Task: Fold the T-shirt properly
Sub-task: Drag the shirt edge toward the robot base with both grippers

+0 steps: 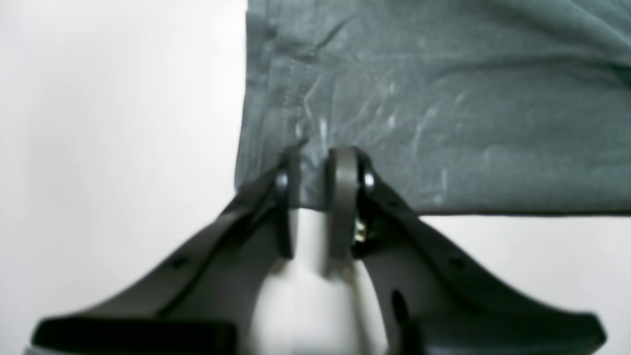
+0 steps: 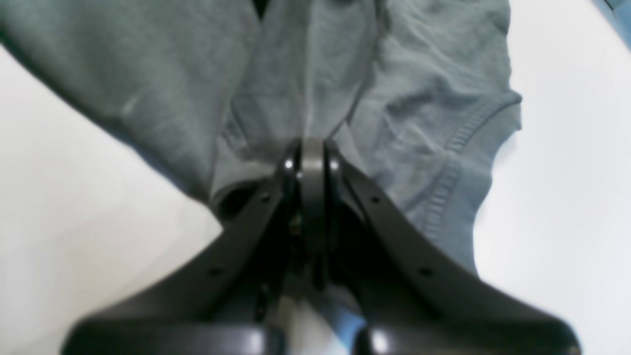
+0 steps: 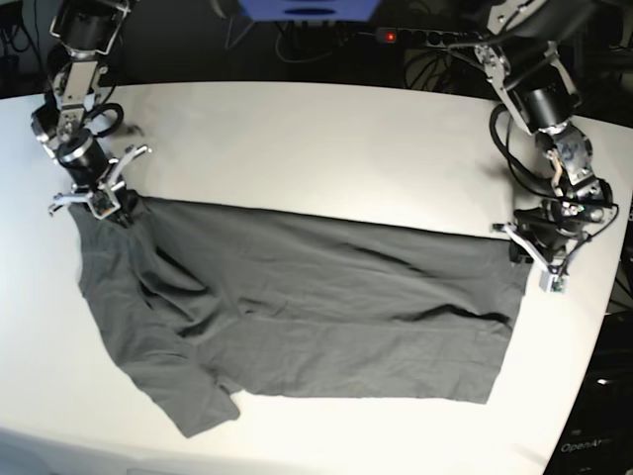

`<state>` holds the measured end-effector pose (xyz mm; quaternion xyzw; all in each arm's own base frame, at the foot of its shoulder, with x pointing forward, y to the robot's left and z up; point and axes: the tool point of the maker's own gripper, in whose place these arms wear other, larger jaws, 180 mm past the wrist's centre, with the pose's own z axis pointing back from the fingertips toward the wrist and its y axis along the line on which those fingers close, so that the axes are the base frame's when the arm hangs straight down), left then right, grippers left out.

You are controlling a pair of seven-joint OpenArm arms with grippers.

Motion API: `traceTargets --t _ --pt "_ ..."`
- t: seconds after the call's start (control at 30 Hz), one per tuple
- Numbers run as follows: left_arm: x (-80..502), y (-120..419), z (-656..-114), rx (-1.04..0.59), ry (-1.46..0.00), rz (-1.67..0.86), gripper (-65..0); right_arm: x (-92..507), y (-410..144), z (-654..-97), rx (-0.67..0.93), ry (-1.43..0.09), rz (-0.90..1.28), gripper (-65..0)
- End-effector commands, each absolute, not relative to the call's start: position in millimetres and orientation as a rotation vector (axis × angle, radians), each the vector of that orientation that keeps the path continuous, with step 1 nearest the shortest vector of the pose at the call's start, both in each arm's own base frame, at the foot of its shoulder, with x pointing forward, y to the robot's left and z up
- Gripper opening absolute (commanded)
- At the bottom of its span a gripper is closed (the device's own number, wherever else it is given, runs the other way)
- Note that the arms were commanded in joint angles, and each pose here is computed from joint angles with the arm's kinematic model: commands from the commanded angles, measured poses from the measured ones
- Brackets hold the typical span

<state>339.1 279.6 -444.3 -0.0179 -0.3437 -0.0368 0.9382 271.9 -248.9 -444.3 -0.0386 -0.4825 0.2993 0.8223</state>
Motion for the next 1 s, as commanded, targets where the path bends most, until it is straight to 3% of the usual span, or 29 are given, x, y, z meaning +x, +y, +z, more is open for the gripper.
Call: traceTargets --t 0.0,0.97 --pt "303 291 -469 0.017 -0.519 -0.099 -55.2 249 -257 -467 -0.103 -0.870 0.687 -64.1" --pt "177 311 -459 0.209 -0.311 -0.176 -55.2 153 -258 -472 -0.055 -0.843 0.616 -64.3"
